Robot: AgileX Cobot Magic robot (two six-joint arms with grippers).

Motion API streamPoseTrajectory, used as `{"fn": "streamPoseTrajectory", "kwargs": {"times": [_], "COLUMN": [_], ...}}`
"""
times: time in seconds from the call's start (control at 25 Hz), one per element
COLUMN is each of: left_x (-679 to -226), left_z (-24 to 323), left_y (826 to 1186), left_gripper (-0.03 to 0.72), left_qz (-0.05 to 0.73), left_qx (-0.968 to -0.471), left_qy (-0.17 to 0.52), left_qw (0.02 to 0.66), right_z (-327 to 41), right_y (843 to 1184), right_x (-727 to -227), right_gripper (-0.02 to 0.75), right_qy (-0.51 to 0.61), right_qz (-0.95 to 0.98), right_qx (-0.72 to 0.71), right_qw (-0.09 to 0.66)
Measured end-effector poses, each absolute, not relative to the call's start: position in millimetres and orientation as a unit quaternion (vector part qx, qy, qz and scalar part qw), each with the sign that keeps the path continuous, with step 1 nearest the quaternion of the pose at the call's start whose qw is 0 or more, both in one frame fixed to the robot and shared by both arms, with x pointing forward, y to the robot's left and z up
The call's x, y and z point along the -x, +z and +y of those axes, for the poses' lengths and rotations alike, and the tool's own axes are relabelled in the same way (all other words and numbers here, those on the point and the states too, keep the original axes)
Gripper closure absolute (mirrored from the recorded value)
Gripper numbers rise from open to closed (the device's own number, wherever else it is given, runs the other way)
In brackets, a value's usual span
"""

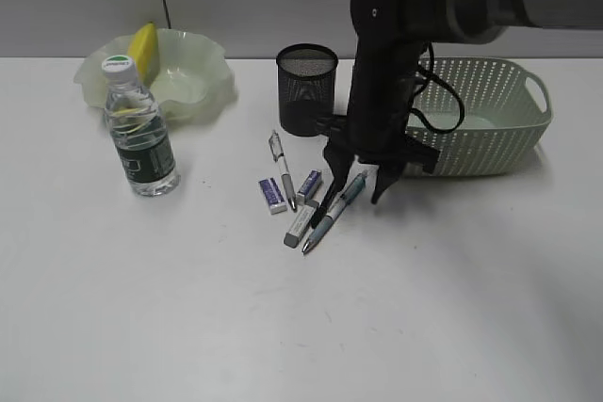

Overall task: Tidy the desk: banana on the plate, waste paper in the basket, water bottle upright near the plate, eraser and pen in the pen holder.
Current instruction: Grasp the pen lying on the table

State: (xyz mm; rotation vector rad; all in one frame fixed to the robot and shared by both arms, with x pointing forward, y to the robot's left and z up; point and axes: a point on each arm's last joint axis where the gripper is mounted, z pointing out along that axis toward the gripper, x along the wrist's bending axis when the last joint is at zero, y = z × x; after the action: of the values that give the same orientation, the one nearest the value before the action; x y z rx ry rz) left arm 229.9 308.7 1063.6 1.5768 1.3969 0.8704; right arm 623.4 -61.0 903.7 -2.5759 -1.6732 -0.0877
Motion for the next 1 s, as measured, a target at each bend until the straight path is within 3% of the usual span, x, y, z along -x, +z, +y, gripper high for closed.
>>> {"fn": "streamPoseTrajectory", "kwargs": {"times": [0.56,0.64,0.84,1.0], "left_x": [-230,-230,-230,-230], "left_z": [309,309,309,309], "left_y": [1064,1064,1064,1064], "left_gripper": [0.306,0.306,0.306,0.306], "left_qz": [0.557,0.557,0.557,0.557], "left_qx": [-0.628,-0.628,-0.629,-0.629], "left_qy": [0.347,0.347,0.347,0.347], "left_qw": [0.418,0.418,0.418,0.418], "right_z": [-57,-57,-58,-59], "right_y": [880,878,874,874], "right_x": [-630,-629,-626,-623], "right_gripper": [0.353,0.392,0.586,0.598], "right_qy": [-0.032,-0.028,-0.004,0.010], "right_qz": [-0.541,-0.540,-0.538,-0.545], "right_qx": [0.840,0.841,0.842,0.838], "right_qw": [0.029,0.031,0.037,0.037]}}
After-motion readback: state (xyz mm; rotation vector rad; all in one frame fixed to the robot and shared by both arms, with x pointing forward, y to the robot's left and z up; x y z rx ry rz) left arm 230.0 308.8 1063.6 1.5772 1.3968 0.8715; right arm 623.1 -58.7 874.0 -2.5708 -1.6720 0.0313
